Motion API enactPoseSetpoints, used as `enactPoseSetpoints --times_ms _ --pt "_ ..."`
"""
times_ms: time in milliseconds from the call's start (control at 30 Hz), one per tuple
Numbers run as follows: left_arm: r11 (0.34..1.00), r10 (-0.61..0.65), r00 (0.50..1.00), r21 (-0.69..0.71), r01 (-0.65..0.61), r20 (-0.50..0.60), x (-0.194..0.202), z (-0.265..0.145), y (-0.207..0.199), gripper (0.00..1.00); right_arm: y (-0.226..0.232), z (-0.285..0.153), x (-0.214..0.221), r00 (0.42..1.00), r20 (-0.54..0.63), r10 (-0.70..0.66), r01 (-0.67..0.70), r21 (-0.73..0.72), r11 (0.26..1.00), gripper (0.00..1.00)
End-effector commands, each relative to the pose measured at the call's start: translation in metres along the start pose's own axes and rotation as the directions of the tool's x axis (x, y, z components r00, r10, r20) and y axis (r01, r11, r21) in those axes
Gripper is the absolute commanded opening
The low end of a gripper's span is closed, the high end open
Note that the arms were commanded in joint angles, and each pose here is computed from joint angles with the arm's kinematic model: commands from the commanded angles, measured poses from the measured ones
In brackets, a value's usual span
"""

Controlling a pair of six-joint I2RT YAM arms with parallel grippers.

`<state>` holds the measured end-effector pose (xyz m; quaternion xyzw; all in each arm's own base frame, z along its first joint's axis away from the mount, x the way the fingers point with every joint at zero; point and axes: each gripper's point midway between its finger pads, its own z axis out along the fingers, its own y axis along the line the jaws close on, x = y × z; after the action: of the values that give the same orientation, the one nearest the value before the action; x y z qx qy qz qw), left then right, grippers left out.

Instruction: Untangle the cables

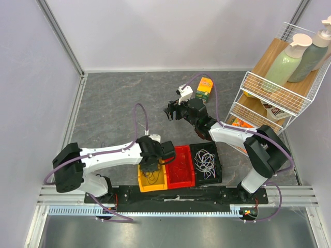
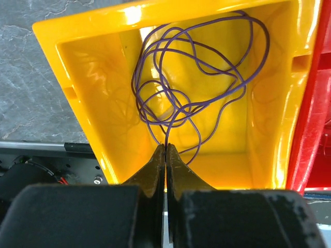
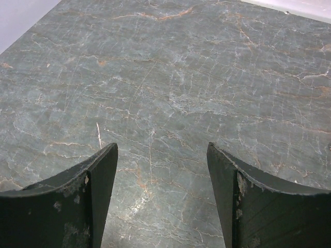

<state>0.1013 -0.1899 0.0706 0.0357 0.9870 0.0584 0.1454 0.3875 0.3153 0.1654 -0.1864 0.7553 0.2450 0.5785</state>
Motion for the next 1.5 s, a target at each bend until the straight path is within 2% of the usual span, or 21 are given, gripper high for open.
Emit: enactPoseSetpoints --times_ms 0,100,167,200,233,333,400,500,567,667,700,733,800,900,1133,1300,1467 --pt "0.996 -0.028 0.995 0.091 0.019 0.1 -0.023 -0.021 -0.009 0.14 0.001 0.002 -0.016 0.998 0.055 0.007 -0.006 -0.007 1.0 0.77" --pt "0.973 -0.094 0.979 0.227 0.052 0.178 -0.033 -0.039 -0.008 0.56 0.001 0.002 -0.014 0.999 0.051 0.005 -0.005 -0.006 1.0 0.77" --pt "0.943 -0.145 0.965 0.326 0.067 0.221 -0.041 -0.055 -0.007 0.76 0.002 0.002 -0.016 0.999 0.052 0.006 -0.006 -0.008 1.0 0.77" --pt "0.929 -0.168 0.96 0.361 0.079 0.223 -0.044 -0.06 -0.004 0.9 0.001 0.003 -0.015 0.999 0.051 0.008 -0.008 -0.007 1.0 0.77" --pt "0.921 -0.187 0.958 0.379 0.095 0.216 -0.046 -0.062 0.001 0.93 0.002 0.003 -0.014 0.999 0.05 0.009 -0.009 -0.01 1.0 0.77" --pt "0.899 -0.265 0.948 0.399 0.178 0.174 -0.059 -0.058 0.024 0.93 0.003 0.004 -0.015 0.999 0.052 0.013 -0.012 -0.018 1.0 0.77" --pt "0.886 -0.338 0.924 0.391 0.248 0.179 -0.074 -0.054 0.045 0.93 0.003 0.004 -0.015 0.999 0.05 0.014 -0.013 -0.018 1.0 0.77" --pt "0.853 -0.492 0.841 0.321 0.412 0.226 -0.104 -0.047 0.091 0.97 0.003 0.003 -0.014 0.999 0.049 0.014 -0.013 -0.017 1.0 0.77" --pt "0.813 -0.56 0.793 0.342 0.471 0.239 -0.125 -0.043 0.107 0.98 0.004 0.003 -0.015 0.999 0.05 0.014 -0.013 -0.019 1.0 0.77" --pt "0.727 -0.672 0.718 0.347 0.593 0.181 -0.148 -0.02 0.138 0.96 0.004 0.003 -0.016 0.999 0.051 0.014 -0.013 -0.021 1.0 0.77" --pt "0.681 -0.721 0.678 0.327 0.655 0.143 -0.15 -0.009 0.15 0.95 0.004 0.003 -0.014 0.999 0.048 0.014 -0.013 -0.023 1.0 0.77" --pt "0.635 -0.758 0.648 0.315 0.705 0.077 -0.148 0.002 0.154 0.92 0.004 0.003 -0.015 0.999 0.05 0.013 -0.012 -0.022 1.0 0.77" --pt "0.524 -0.831 0.555 0.273 0.807 -0.048 -0.141 0.025 0.166 0.86 0.004 0.002 -0.015 0.999 0.05 0.011 -0.01 -0.022 1.0 0.77" --pt "0.392 -0.892 0.436 0.279 0.876 -0.116 -0.138 0.043 0.169 0.84 0.004 0.002 -0.018 0.999 0.054 0.008 -0.007 -0.023 1.0 0.77" --pt "0.167 -0.977 0.185 0.166 0.972 -0.103 -0.122 0.069 0.191 0.85 0.005 0.002 -0.019 0.998 0.057 0.005 -0.004 -0.026 1.0 0.77" --pt "0.074 -0.993 0.081 0.088 0.993 -0.082 -0.114 0.084 0.203 0.74 0.007 0.002 -0.019 0.998 0.055 0.01 -0.008 -0.034 0.999 0.77" --pt "0.013 -0.998 0.017 0.071 0.997 -0.067 -0.113 0.089 0.206 0.72 0.007 0.003 -0.02 0.998 0.057 0.008 -0.006 -0.034 0.999 0.77"
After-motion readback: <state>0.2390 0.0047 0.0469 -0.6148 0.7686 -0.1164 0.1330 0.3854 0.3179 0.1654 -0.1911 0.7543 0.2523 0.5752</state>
